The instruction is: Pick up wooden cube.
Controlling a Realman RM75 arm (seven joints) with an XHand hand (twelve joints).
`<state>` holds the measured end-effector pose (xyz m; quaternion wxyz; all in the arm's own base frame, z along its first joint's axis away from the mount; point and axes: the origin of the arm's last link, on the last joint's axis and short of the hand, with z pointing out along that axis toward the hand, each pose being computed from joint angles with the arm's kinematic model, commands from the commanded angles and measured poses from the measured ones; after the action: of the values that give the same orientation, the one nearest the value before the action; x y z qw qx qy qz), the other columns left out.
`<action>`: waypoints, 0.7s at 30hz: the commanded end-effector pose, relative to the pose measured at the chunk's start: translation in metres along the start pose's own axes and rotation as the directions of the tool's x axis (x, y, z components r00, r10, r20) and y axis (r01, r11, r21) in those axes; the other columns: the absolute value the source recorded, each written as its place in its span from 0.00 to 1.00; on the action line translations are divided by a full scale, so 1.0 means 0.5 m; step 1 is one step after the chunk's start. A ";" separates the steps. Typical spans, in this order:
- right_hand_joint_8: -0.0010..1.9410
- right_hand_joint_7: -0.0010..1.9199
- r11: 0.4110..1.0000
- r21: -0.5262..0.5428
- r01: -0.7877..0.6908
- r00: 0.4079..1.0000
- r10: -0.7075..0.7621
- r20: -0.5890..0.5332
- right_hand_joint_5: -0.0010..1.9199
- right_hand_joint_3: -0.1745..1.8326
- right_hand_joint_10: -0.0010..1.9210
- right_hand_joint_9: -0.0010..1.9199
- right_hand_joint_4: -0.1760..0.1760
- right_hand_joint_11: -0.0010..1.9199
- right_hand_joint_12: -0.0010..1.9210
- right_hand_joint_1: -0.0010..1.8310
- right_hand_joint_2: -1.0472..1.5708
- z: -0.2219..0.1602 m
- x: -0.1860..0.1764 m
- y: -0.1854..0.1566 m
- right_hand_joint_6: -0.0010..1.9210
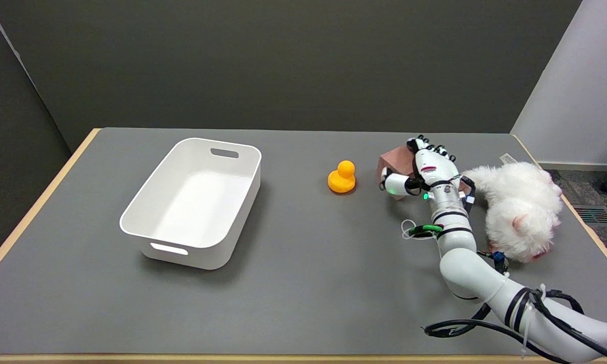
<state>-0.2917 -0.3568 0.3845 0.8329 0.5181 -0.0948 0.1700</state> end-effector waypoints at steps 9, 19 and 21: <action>0.87 0.30 0.987 0.119 0.108 0.990 -0.097 -0.098 0.26 0.11 0.77 0.40 0.00 0.00 0.99 0.61 0.92 -0.028 0.004 -0.031 0.87; 0.89 0.29 0.963 0.251 0.097 0.968 -0.033 -0.250 0.26 0.10 0.79 0.37 0.00 0.01 1.00 0.60 0.92 -0.037 0.092 -0.100 0.87; 0.88 0.29 0.941 0.314 0.122 0.947 -0.016 -0.321 0.26 0.11 0.79 0.38 0.00 0.01 1.00 0.60 0.92 -0.043 0.139 -0.136 0.87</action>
<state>-0.2801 -0.3530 0.3674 0.8102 0.5616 -0.0281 0.1655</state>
